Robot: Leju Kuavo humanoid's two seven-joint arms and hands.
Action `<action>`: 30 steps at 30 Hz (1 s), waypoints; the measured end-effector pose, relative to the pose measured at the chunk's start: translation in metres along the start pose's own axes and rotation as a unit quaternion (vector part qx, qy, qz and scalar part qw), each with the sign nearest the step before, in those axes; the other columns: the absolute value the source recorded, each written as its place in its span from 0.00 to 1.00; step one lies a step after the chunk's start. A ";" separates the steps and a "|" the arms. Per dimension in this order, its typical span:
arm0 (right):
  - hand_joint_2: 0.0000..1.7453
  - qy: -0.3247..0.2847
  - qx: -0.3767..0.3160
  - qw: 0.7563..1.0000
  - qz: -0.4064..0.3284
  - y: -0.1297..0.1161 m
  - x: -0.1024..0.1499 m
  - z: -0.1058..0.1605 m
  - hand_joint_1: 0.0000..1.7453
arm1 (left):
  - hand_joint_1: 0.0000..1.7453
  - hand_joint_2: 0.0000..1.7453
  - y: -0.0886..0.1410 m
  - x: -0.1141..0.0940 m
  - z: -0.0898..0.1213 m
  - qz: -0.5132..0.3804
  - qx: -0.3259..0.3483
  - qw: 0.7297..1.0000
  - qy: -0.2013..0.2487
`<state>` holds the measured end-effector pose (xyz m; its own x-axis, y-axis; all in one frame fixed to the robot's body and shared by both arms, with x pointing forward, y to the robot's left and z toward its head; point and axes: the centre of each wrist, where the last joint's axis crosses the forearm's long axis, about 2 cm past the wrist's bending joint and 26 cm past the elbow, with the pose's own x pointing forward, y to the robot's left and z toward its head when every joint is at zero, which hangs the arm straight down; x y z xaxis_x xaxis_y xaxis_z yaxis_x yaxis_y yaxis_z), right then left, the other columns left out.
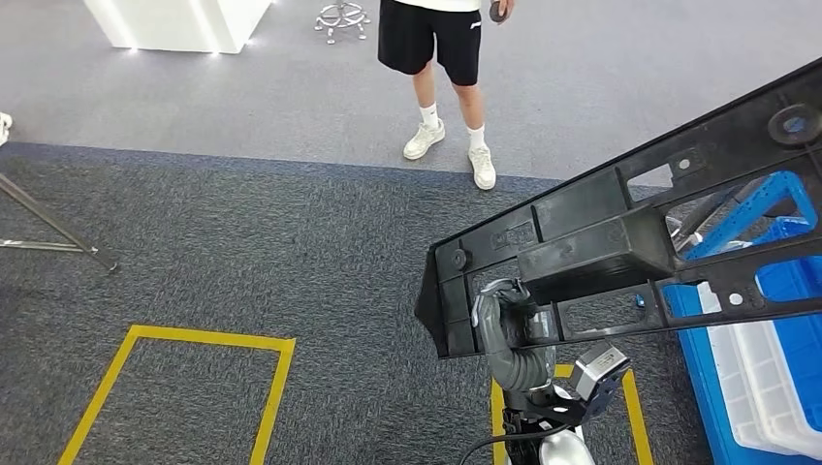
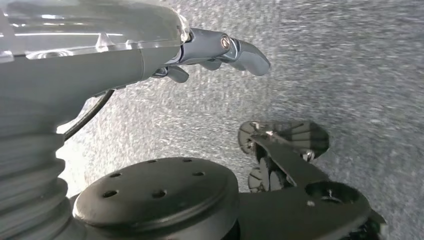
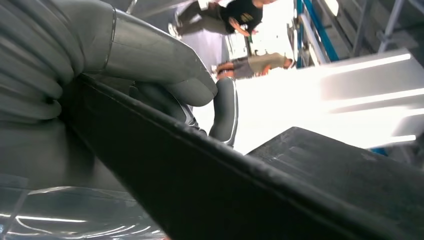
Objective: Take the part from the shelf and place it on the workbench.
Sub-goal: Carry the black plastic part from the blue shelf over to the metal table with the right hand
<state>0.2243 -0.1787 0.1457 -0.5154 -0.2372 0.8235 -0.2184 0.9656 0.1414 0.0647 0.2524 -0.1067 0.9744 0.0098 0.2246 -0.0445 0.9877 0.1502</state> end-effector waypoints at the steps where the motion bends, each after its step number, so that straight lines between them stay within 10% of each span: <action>1: 1.00 0.000 0.000 1.000 0.000 0.000 0.000 0.000 1.00 | 0.00 1.00 0.001 0.000 0.000 0.000 0.001 1.000 0.001; 30: 1.00 -0.010 -0.014 1.000 -0.012 -0.001 -0.005 -0.003 1.00 | 0.00 1.00 0.024 -0.002 -0.005 -0.007 0.031 0.999 -0.008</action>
<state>0.2296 -0.1785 0.1425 -0.5275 -0.2619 0.8082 -0.2081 0.9622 0.1759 0.0625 0.2772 -0.1083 0.9716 -0.0074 0.2365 -0.0445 0.9760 0.2134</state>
